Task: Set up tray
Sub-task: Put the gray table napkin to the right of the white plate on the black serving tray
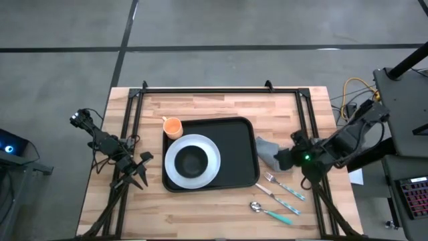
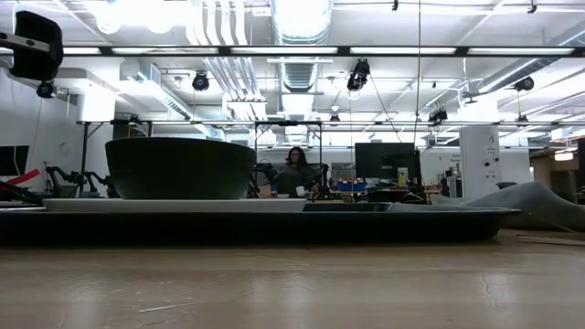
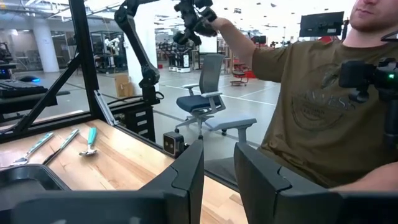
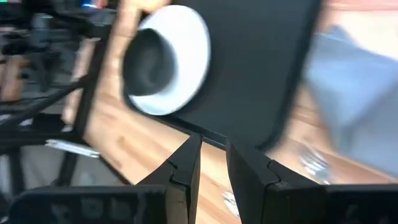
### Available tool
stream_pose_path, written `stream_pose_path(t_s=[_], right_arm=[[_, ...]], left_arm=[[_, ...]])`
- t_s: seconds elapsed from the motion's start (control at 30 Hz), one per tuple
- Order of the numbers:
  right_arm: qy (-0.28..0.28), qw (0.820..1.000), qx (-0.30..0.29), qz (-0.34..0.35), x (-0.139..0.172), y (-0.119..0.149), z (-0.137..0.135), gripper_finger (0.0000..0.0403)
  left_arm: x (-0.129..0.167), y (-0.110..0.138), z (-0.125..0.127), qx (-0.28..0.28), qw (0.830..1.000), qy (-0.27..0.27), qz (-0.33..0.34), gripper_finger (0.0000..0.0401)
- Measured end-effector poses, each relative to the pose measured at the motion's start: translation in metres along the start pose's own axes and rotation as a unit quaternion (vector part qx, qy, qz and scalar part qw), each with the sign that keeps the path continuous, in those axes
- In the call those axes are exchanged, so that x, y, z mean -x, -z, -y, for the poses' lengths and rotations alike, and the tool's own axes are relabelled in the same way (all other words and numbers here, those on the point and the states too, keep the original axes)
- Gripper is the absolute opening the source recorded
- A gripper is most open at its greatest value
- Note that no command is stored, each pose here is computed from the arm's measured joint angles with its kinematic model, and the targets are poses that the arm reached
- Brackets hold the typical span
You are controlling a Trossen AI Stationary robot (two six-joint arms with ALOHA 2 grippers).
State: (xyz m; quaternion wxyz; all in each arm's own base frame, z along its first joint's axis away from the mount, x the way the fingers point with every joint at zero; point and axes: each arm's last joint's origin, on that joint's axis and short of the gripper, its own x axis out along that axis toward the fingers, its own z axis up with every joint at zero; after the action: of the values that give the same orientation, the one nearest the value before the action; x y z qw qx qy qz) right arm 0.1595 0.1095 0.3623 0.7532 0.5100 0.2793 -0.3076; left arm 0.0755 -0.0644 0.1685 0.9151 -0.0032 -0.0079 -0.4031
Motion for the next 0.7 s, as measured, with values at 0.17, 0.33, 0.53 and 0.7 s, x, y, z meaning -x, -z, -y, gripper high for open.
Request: stream_pose_path(t_s=[0.17,0.33,0.53,0.7], right_arm=[[0.103,0.994,-0.028,-0.018,0.014,-0.010,0.000,0.0068],[0.158,0.986,-0.049,-0.034,0.005,-0.007,0.012,0.0068],[0.184,0.977,-0.082,-0.067,-0.015,0.003,0.034,0.0068],[0.146,0.982,-0.095,-0.074,-0.032,0.008,0.053,0.0068]], left_arm=[[0.000,0.000,0.000,0.000,1.000,-0.001,-0.001,0.0071],[0.000,0.000,0.000,0.000,1.000,-0.001,-0.002,0.0071],[0.000,0.000,0.000,0.000,1.000,-0.001,-0.002,0.0071],[0.000,0.000,0.000,0.000,1.000,-0.001,-0.002,0.0071]])
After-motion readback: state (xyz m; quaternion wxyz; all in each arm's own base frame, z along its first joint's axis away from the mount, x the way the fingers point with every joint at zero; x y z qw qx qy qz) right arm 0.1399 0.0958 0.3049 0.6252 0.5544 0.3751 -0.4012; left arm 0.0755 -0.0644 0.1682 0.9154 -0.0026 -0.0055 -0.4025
